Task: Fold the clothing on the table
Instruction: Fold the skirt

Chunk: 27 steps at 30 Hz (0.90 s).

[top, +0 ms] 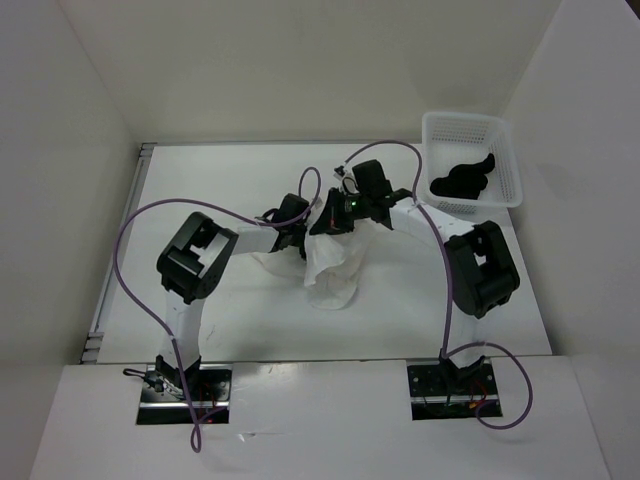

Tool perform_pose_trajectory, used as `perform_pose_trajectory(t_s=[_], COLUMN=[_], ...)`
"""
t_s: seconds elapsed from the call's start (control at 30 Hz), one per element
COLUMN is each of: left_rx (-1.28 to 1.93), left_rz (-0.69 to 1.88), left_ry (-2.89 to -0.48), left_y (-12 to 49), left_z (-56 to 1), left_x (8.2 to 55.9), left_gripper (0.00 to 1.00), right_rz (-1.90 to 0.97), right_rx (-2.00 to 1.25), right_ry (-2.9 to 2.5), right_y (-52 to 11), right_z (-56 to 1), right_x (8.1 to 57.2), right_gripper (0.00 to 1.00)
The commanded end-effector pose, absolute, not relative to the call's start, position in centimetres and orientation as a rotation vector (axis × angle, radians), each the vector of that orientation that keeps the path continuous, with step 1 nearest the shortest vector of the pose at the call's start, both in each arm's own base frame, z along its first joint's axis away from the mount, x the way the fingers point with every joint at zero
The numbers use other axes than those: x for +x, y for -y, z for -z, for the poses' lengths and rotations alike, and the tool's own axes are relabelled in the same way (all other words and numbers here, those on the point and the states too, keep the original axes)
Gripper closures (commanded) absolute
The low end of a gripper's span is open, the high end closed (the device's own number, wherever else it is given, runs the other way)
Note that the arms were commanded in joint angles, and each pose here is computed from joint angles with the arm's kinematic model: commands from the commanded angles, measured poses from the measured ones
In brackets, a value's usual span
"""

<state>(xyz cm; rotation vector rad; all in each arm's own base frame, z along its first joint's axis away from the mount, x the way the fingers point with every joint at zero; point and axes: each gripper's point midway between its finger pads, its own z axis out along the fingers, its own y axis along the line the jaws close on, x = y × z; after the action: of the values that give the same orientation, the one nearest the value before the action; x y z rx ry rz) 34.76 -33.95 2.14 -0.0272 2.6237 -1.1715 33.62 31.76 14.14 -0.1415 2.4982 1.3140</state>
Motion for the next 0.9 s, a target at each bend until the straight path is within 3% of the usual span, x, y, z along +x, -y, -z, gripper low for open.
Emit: perform_pose_trajectory(t_s=[0.0, 0.07, 0.5, 0.6, 0.87], left_rx=[-0.011, -0.037, -0.111, -0.175, -0.448], left_rz=[1.103, 1.074, 0.987, 0.877, 0.51], left_ry=[-2.626, -2.622, -2.394, -2.389, -2.529], left_y=[32.8, 32.1, 25.0, 22.0, 14.3], left_z=[-3.0, -3.7, -13.8, -13.9, -6.7], left_x=[34.4, 34.8, 38.8, 39.7, 38.0], left_gripper=[1.0, 1.0, 0.7, 0.67, 0.65], right_rz=[-1.363, -1.343, -1.301, -1.296, -1.289], right_rx=[-0.219, -0.224, -0.201, -0.188, -0.191], right_ry=[-2.366, -2.37, -2.373, -2.371, -2.356], right_y=[-33.3, -33.0, -31.3, -30.9, -30.6], right_z=[-17.0, -17.0, -17.1, -17.1, -17.7], right_x=[35.1, 35.0, 34.4, 34.7, 35.0], right_gripper=[1.0, 1.0, 1.0, 1.0, 1.0])
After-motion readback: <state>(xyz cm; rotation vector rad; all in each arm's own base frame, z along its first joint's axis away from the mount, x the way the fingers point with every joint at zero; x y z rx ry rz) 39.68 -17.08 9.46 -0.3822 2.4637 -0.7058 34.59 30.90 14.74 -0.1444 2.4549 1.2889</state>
